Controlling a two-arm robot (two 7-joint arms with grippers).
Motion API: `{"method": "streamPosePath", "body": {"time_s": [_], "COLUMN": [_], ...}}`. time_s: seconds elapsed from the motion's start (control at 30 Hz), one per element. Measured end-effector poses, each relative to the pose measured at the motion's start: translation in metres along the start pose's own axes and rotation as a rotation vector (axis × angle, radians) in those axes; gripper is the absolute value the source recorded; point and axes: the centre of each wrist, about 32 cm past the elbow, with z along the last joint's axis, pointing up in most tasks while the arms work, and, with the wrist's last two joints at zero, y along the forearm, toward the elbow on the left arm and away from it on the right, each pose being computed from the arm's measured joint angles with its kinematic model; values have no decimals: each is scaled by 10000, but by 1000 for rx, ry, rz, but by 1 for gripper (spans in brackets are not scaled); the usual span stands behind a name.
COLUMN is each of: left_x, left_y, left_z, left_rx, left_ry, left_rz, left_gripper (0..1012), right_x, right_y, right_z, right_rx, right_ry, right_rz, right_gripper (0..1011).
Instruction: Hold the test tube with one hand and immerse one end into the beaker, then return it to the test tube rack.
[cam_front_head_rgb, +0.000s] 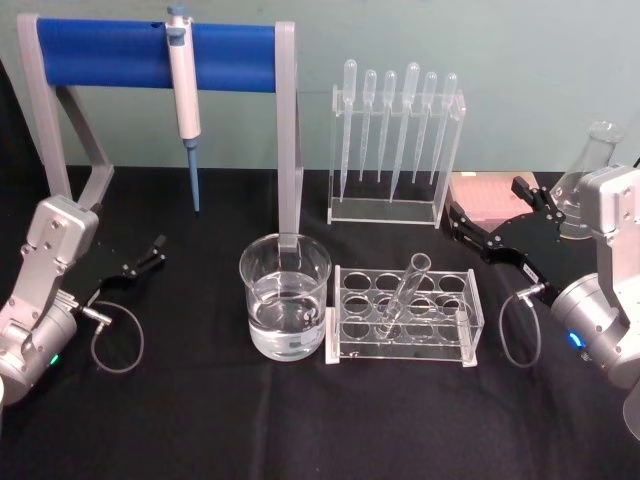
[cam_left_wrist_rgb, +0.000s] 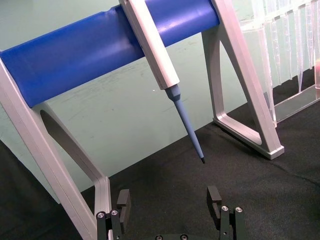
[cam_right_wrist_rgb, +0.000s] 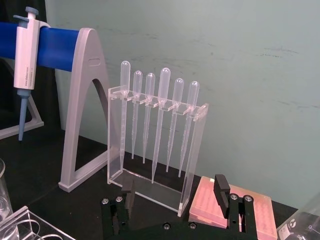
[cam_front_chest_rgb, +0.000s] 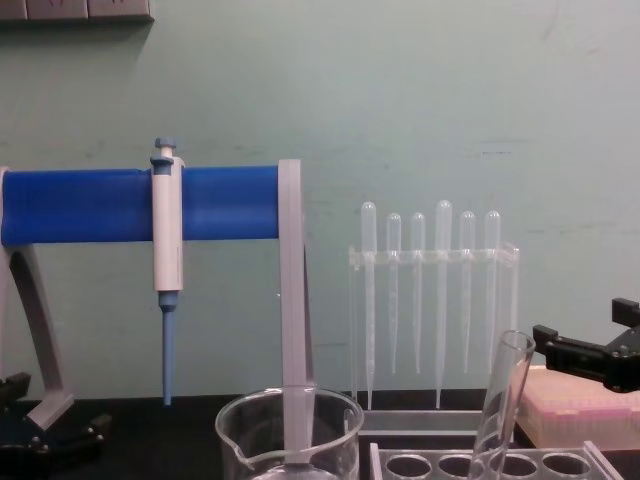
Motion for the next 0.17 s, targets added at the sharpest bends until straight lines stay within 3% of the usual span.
{"method": "streamPosePath", "body": {"time_s": [0.17], "left_x": [0], "left_y": [0], "left_z": [0], "left_rx": [0], "left_ry": [0], "left_rz": [0], "left_gripper": [1000], "right_x": [0], "right_y": [0], "right_z": [0], "right_rx": [0], "right_ry": [0], "right_rz": [-1], "right_gripper": [1002]}}
